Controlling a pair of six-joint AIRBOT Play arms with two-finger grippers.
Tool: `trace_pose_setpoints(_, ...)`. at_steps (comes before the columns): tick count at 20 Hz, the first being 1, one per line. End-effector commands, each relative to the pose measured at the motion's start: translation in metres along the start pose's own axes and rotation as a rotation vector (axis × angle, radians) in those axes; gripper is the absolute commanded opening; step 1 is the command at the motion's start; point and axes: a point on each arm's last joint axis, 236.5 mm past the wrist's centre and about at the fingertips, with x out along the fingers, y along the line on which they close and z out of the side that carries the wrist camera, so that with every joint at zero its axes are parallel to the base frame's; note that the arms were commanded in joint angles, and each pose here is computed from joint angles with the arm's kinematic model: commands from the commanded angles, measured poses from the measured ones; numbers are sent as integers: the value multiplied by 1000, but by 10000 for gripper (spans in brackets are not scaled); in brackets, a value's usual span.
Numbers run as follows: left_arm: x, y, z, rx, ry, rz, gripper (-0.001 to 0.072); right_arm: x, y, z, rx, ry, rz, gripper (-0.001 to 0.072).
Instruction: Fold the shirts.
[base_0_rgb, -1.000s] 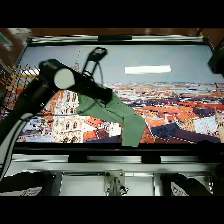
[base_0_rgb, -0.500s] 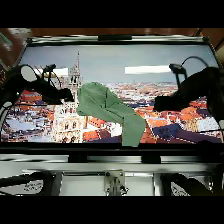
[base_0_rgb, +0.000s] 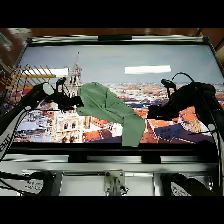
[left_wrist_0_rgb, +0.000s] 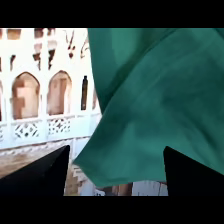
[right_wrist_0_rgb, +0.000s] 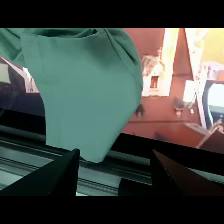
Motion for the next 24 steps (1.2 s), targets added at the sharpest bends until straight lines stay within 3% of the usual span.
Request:
trace_pose_setpoints(1, 18, -7, 3, 3, -22, -11, 703, 18, -4, -3, 19, 61, 3, 547)
trace_pose_setpoints(3, 22, -7, 0, 4, -12, -10, 698, 33, -2, -5, 30, 108, 28, 547)
trace_pose_setpoints(4, 22, -7, 0, 0, -10, -10, 608, 40, 1, -6, 32, 132, 50, 547)
trace_pose_setpoints(6, 22, -7, 0, 1, -9, -10, 179, 53, 7, -9, 38, 177, 89, 547)
trace_pose_setpoints(7, 20, -9, 1, 3, -14, -12, 94, 59, 5, -13, 33, 210, 93, 558)
trace_pose_setpoints(8, 18, -10, 3, 10, -16, -14, 46, 64, 3, -19, 30, 250, 92, 652)
trace_pose_setpoints(17, -24, -35, 26, 150, -106, -47, 33, 122, 8, -46, 14, 446, 90, 641)
trace_pose_setpoints(18, -28, -37, 27, 156, -114, -49, 33, 126, 10, -47, 3, 449, 89, 579)
trace_pose_setpoints(19, -32, -39, 29, 160, -125, -51, 33, 126, 12, -46, -18, 445, 90, 282)
trace_pose_setpoints(20, -37, -41, 31, 173, -138, -54, 33, 124, 13, -44, -17, 434, 91, 58)
trace_pose_setpoints(24, -88, -63, 54, 304, -266, -62, 32, 72, 30, 0, -130, 221, 100, 63)
